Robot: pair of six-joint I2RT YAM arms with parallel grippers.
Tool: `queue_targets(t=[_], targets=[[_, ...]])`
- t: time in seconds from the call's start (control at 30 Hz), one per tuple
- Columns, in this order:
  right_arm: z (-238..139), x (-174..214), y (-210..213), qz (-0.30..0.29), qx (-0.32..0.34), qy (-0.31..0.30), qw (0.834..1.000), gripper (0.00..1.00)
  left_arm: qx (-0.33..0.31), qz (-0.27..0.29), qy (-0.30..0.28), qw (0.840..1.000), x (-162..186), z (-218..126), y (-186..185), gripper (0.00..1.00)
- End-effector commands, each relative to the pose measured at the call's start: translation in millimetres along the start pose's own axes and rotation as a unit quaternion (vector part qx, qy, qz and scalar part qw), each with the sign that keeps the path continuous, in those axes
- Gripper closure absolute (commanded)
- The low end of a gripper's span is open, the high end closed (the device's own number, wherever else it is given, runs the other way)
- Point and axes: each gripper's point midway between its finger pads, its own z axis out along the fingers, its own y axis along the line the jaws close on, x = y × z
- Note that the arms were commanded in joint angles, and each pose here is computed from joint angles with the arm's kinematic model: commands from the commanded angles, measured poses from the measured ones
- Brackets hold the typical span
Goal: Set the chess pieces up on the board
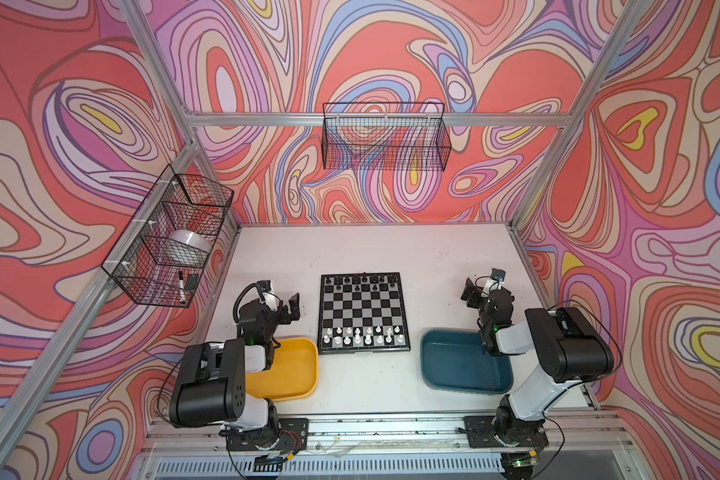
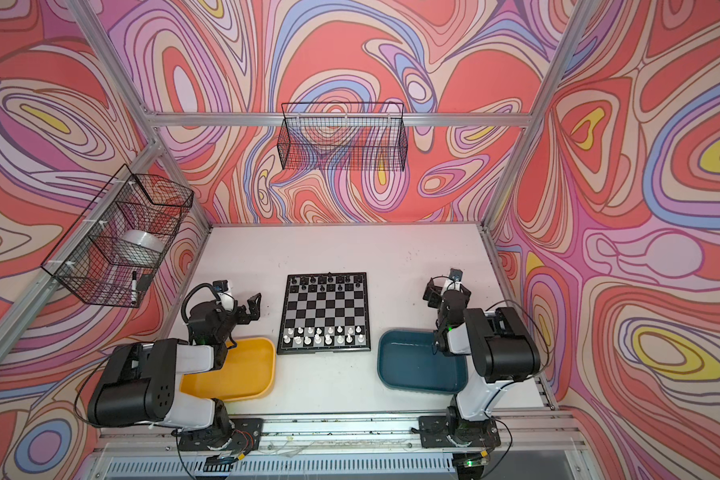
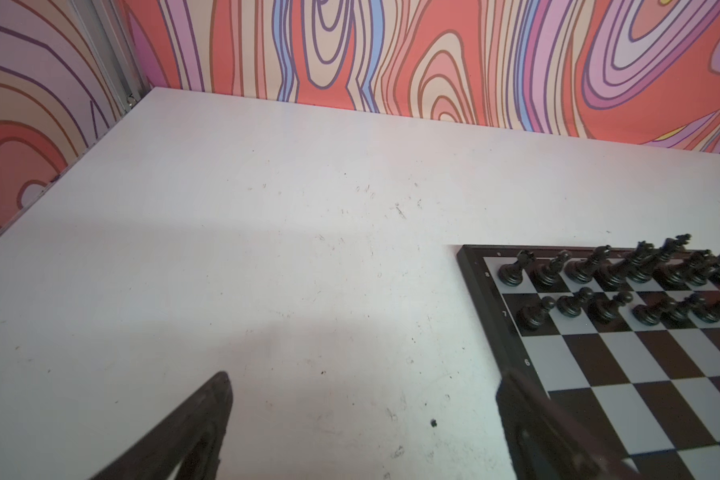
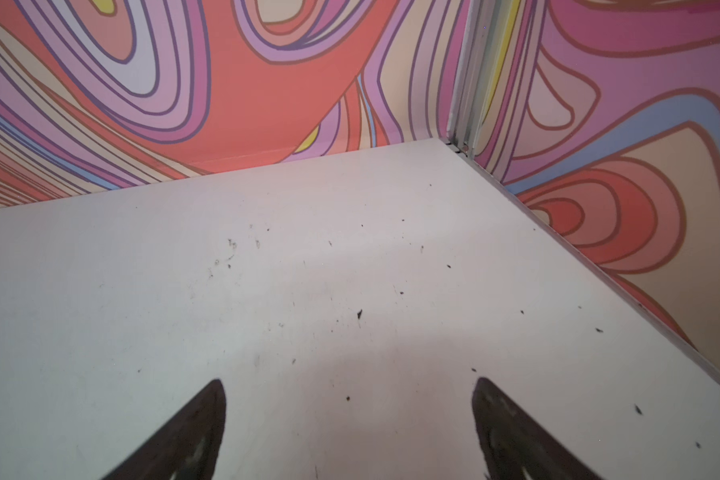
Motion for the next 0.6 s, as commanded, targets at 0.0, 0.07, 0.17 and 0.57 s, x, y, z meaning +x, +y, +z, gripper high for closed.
queue_targets(t=[0.0, 0.07, 0.17, 0.57], targets=[[7, 2, 8, -0.012, -0.022, 0.018, 1.0, 0.02, 0.013, 0.011, -0.054, 0.998, -21, -3, -5, 0.0], [7, 0, 7, -0.012, -0.022, 0.013, 1.0, 0.02, 0.018, 0.02, -0.045, 0.999, -13, 1, -8, 0.0], [7, 0, 6, -0.014, -0.018, 0.013, 1.0, 0.02, 0.014, 0.016, -0.042, 0.999, -13, 3, -6, 0.0], [7, -1, 7, -0.015, -0.018, 0.011, 1.0, 0.02, -0.009, 0.027, 0.005, 1.0, -10, 23, -6, 0.0]])
